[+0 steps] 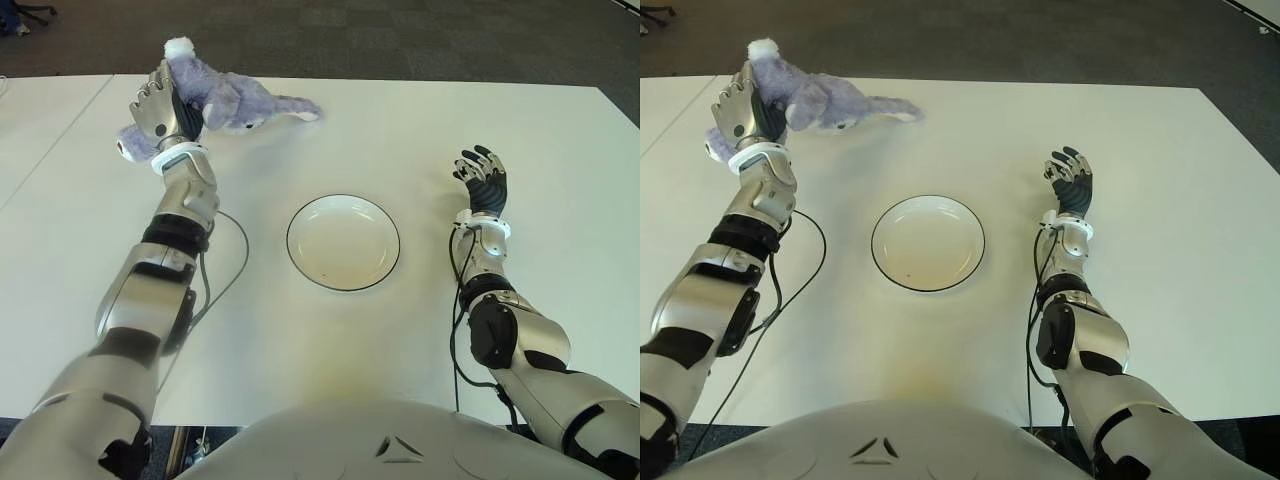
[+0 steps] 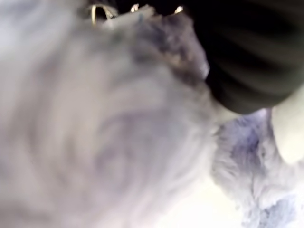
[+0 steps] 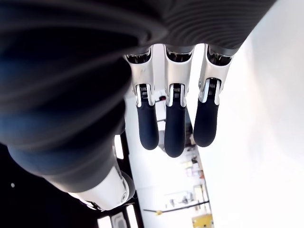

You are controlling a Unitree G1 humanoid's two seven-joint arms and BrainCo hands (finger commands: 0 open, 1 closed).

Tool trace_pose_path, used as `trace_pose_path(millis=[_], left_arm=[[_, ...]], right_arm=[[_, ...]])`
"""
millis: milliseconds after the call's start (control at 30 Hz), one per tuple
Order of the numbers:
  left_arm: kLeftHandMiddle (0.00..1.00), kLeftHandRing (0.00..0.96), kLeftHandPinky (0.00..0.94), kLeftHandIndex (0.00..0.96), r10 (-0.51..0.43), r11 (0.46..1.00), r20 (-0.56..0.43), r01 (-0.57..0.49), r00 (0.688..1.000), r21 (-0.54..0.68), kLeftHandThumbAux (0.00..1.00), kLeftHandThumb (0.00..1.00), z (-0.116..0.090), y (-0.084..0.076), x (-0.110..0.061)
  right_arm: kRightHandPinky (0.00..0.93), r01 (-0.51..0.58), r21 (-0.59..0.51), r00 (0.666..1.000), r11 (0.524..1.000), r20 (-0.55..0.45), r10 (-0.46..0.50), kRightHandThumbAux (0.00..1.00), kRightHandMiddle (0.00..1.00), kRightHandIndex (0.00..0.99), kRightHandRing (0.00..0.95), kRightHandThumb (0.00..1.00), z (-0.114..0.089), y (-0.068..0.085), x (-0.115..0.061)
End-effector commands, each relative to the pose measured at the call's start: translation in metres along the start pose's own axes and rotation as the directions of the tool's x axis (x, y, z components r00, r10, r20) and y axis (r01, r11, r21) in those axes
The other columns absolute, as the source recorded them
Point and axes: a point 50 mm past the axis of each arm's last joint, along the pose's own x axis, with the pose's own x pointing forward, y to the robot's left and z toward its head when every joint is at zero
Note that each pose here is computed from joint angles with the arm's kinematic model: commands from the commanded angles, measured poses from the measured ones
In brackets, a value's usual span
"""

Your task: Put the doll into the plate.

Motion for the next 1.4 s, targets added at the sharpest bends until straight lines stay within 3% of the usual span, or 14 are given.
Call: trace_pose_path(millis=[33, 167, 300, 633, 1033, 1400], left_arm=[[0.552, 0.837, 0.848, 0.408, 0.114, 0.993, 0.233, -0.107, 0.966, -0.04, 0.663, 0.855, 0.027, 0.047, -0.034], [0.554, 0.837, 0.849, 0.409, 0.132, 0.991, 0.256, -0.121, 0.958, -0.058, 0.663, 0.856, 0.035, 0.057, -0.04], [0.554, 0.843, 0.856, 0.408, 0.176, 0.984, 0.309, -0.153, 0.935, -0.096, 0.663, 0.856, 0.046, 0.074, -0.045], [0.555, 0.847, 0.848, 0.408, 0.265, 0.964, 0.386, -0.243, 0.883, -0.106, 0.663, 0.856, 0.064, 0.098, -0.05], [0.554, 0.852, 0.857, 0.405, 0.332, 0.941, 0.449, -0.324, 0.83, -0.097, 0.664, 0.855, 0.072, 0.104, -0.061], [0.558, 0.855, 0.859, 0.408, 0.334, 0.939, 0.5, -0.329, 0.799, -0.102, 0.663, 0.855, 0.076, 0.109, -0.075]], right_arm=[[0.383, 0.121, -0.033, 0.875, 0.992, -0.469, -0.123, 0.882, 0.324, 0.251, 0.356, 0.459, -0.099, -0.031, -0.087], [0.376, 0.118, -0.035, 0.875, 0.992, -0.468, -0.121, 0.884, 0.323, 0.25, 0.355, 0.458, -0.099, -0.031, -0.087], [0.392, 0.126, -0.027, 0.876, 0.992, -0.466, -0.124, 0.884, 0.326, 0.254, 0.356, 0.47, -0.099, -0.031, -0.086], [0.382, 0.119, -0.029, 0.875, 0.992, -0.469, -0.119, 0.875, 0.33, 0.257, 0.361, 0.486, -0.099, -0.03, -0.087], [0.393, 0.122, -0.028, 0.875, 0.992, -0.468, -0.121, 0.874, 0.337, 0.257, 0.367, 0.462, -0.099, -0.029, -0.087], [0.399, 0.121, -0.025, 0.877, 0.992, -0.465, -0.118, 0.873, 0.347, 0.261, 0.382, 0.462, -0.099, -0.029, -0.087]])
